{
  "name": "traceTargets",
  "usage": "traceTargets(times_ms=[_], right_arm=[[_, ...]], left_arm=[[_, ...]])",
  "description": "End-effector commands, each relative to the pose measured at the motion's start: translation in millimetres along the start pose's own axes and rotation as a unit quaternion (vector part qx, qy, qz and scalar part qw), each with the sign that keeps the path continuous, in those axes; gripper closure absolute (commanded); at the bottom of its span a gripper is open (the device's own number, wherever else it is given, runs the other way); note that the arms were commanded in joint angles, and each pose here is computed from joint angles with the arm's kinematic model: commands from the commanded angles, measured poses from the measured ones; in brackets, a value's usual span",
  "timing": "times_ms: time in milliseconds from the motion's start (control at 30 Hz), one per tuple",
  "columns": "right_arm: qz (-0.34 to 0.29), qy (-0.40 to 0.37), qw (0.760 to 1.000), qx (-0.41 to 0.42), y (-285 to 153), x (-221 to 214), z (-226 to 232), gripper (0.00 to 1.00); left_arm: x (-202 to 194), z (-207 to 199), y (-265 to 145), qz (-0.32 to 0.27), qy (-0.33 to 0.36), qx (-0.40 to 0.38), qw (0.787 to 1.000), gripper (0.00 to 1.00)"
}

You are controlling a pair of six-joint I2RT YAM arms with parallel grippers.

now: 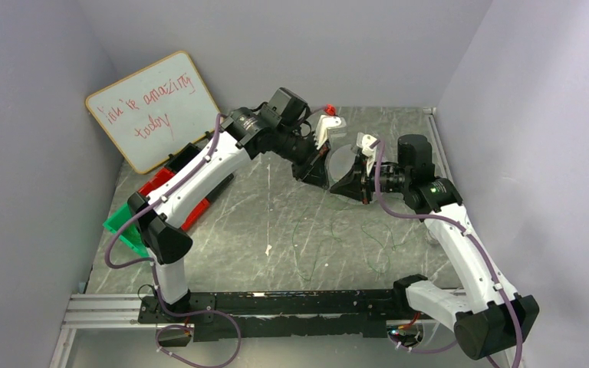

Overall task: Wrap the cables
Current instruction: Pick up the cable at the center of the board.

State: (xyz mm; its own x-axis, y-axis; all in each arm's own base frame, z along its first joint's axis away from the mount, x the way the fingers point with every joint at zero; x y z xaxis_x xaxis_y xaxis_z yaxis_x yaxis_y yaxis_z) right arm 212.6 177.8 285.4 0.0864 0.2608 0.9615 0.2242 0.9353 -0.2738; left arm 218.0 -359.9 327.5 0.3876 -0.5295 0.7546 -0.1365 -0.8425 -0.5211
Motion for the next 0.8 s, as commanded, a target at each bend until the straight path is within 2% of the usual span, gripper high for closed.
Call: traceTargets(times_ms=[0,767], right_arm=[[-0.020,-0.011,1.000,0.001,-3,7,-2,1.00],[-0.045,0.000,0.999,0.003,-4,7,-4,1.00]], left_arm=[[15,-21,-9,-0.027,0.031,-0.044,0.998,0.98],[27,-24,-12,-0.057,0.000,-0.055,0.997,0.97]])
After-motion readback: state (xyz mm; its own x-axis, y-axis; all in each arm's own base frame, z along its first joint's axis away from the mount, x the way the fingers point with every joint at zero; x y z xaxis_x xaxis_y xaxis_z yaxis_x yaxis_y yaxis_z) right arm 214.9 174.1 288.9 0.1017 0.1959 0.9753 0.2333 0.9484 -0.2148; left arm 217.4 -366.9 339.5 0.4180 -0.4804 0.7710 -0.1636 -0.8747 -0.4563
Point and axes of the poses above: each gripper's point midway between its finger pads, its own y axis out along the fingers, its own z axis along the line the jaws close on, x = y × z, the point moved 3 cm from there along -y, back along the fingers, and after that the axes turned 3 degrees about -y, right-handed, at the moved point
